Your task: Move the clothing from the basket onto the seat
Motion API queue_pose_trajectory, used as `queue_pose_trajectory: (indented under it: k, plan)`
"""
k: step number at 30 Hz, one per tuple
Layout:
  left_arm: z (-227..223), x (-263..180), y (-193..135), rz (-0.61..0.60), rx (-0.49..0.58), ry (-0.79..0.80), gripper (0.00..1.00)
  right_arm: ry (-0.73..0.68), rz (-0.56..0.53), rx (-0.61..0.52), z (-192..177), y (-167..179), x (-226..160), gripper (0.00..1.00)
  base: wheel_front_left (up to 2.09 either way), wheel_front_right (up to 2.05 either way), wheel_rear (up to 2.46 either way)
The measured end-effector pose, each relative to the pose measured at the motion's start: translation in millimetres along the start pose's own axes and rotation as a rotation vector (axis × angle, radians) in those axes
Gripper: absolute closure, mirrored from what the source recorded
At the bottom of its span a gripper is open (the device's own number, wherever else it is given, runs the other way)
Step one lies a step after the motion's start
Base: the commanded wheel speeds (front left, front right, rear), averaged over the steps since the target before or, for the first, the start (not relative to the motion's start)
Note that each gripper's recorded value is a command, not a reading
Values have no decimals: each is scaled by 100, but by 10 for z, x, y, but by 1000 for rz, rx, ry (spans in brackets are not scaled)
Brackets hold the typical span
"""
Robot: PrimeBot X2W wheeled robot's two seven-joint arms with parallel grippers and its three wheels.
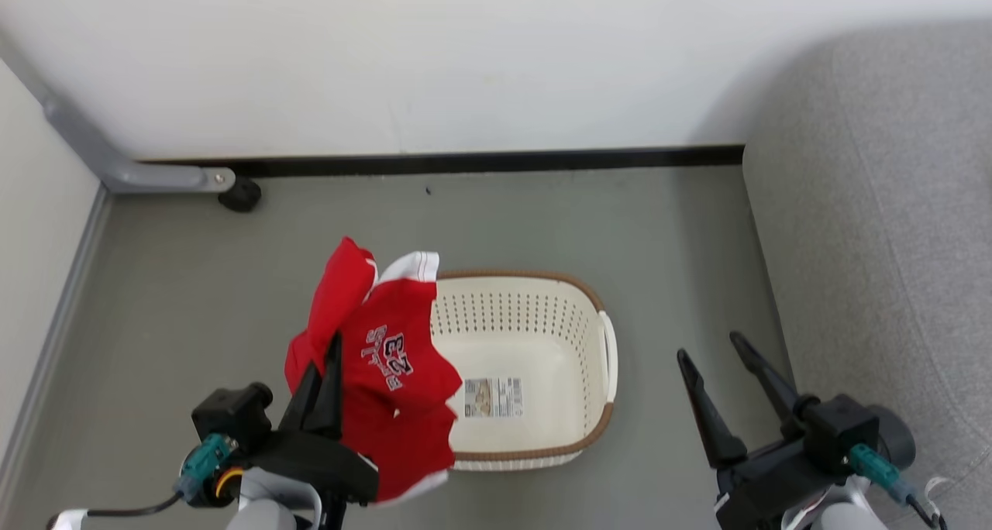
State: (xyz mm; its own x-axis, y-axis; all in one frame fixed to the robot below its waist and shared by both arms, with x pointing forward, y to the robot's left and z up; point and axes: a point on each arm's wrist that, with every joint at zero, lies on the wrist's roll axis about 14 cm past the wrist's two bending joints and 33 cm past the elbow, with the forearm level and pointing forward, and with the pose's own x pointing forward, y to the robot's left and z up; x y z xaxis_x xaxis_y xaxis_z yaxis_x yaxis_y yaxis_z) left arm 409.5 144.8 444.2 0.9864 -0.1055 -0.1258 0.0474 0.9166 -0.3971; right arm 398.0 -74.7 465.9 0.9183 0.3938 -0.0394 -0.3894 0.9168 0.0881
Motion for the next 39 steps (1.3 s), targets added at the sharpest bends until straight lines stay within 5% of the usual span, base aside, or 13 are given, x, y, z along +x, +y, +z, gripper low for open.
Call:
queue_pose_trajectory:
  k: [23, 39]
  plan:
    - [550, -669, -346, -90, 24, -218, 100, -113, 123, -11, 352, 633, -500, 0, 0, 0, 0]
    - [660, -631, -815, -231, 65, -211, 100, -175, 460, -87, 611, 1602, -313, 0, 0, 0, 0]
